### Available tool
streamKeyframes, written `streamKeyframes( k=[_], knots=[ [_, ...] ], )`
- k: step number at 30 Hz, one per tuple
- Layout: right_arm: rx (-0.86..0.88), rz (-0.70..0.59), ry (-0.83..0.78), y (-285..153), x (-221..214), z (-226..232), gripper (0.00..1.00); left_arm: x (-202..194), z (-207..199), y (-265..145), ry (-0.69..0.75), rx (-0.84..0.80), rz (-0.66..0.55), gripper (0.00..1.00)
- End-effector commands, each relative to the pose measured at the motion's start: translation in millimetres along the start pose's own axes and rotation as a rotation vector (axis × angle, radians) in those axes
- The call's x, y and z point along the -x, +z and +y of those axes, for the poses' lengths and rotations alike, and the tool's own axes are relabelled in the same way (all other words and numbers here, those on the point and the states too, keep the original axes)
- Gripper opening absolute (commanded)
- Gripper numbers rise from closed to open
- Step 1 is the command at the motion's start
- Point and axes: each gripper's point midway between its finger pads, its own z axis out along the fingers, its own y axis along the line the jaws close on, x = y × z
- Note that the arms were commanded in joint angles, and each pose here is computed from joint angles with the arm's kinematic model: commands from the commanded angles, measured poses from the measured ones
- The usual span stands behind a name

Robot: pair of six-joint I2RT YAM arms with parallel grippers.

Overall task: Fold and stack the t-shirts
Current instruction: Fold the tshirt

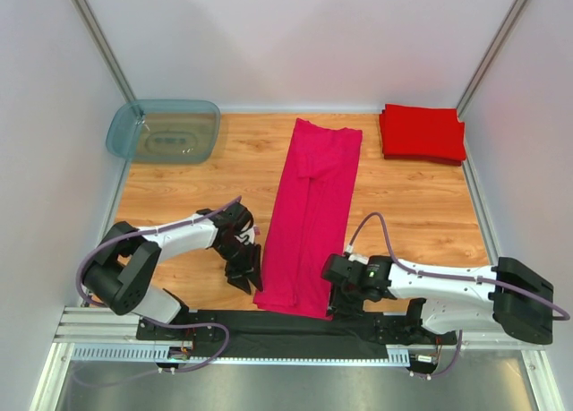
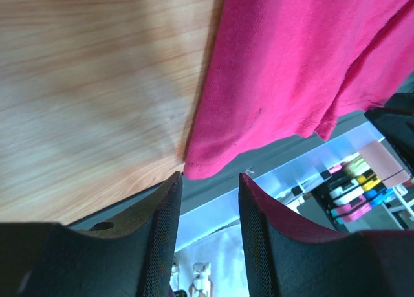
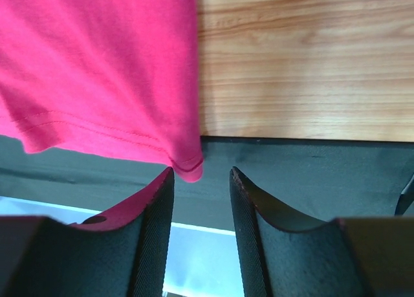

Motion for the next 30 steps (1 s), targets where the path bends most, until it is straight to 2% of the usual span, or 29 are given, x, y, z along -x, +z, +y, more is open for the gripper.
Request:
streamKeyframes(
  k=[1,6,10,12,13,14,16,17,19,30],
  knots=[
    [0.031,-0.02,0.005,2,5,4,0.4,-6,-4,9,0.005,-0.021,0.034,0.48],
    [0.029,-0.01,0.002,8,4,6,0.38,-11,8,16,-0.017,0.043,0.058,0.44],
    [0.009,-0.009,0.003,14,4,5,0.31,-13,12,18,-0.026,0.053,0.066,0.33],
    [0.01,-0.005,0.003,15,4,6,0.25,-13,11,18,-0.032,0.048,0.066,0.24],
    [0.004,-0.001,0.001,16,3,6,0.18,-13,10,18,-0.033,0.044,0.068,0.2],
    [0.004,-0.002,-0.002,15,3,6,0.14,-13,8,18,-0.032,0.038,0.068,0.12],
    [-0.003,-0.001,-0.003,13,3,6,0.06,-13,6,17,-0.033,0.032,0.07,0.02],
    [-0.001,-0.003,-0.003,11,4,7,0.05,-13,4,15,-0.038,0.026,0.067,0.0],
    [-0.006,-0.007,-0.005,7,4,6,0.0,-14,2,13,-0.043,0.021,0.065,0.0],
    [-0.033,-0.031,-0.015,-18,9,11,0.0,-6,-23,-10,-0.074,0.016,0.053,0.0]
  ],
)
